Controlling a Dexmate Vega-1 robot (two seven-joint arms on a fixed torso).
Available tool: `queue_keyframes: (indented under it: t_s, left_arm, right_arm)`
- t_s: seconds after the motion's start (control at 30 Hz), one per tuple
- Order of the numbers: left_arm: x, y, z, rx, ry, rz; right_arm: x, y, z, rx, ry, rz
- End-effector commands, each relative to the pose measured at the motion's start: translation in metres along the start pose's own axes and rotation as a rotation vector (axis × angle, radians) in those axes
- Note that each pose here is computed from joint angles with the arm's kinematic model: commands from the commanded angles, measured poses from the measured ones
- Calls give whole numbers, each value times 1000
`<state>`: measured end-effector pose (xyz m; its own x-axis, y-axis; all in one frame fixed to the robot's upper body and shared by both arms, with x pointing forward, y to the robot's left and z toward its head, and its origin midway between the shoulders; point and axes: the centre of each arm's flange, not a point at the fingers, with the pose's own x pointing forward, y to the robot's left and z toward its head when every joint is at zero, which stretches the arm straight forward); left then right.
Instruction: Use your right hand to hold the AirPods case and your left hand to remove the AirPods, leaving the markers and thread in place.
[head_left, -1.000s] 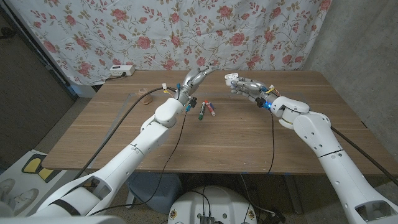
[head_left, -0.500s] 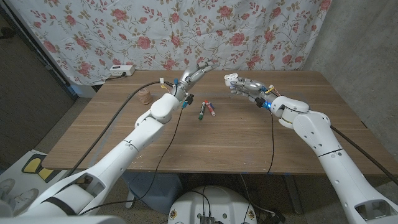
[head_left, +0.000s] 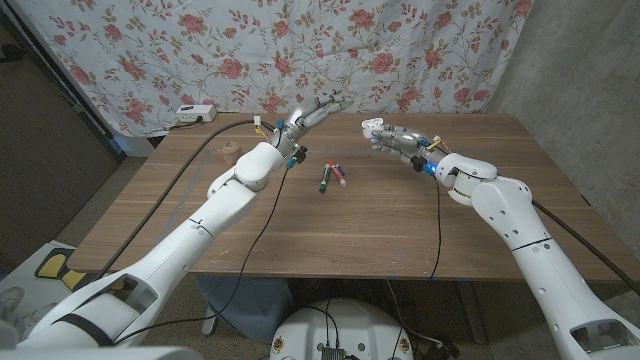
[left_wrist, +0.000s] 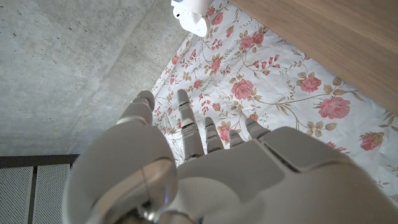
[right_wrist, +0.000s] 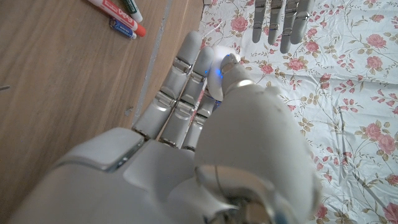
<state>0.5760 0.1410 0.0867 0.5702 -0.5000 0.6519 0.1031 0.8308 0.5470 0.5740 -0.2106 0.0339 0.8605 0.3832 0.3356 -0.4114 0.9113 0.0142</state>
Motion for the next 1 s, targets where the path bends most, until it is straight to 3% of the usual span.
queue_keyframes:
  t_s: [0.03, 0.33, 0.43, 0.53, 0.73, 0.87, 1.0]
  left_arm:
    - [-6, 12, 15, 104, 16, 8]
    - [-7, 9, 20, 133, 1, 15]
    - [-4, 13, 33, 223, 21, -11]
    - [-4, 12, 56, 435, 54, -3]
    - [-2, 14, 65, 434, 52, -31]
    - [-3, 15, 82, 553, 74, -9]
    - [-2, 15, 100, 661, 113, -36]
  right_arm:
    - [2, -3, 0, 5, -1, -7]
    - [2, -4, 0, 6, -4, -11]
    - [1, -5, 0, 12, -7, -12]
    - [1, -5, 0, 31, -12, -7]
    - [-1, -6, 0, 38, -20, -3]
    - [-2, -7, 0, 38, -24, 0]
    - [-3, -9, 0, 45, -28, -1]
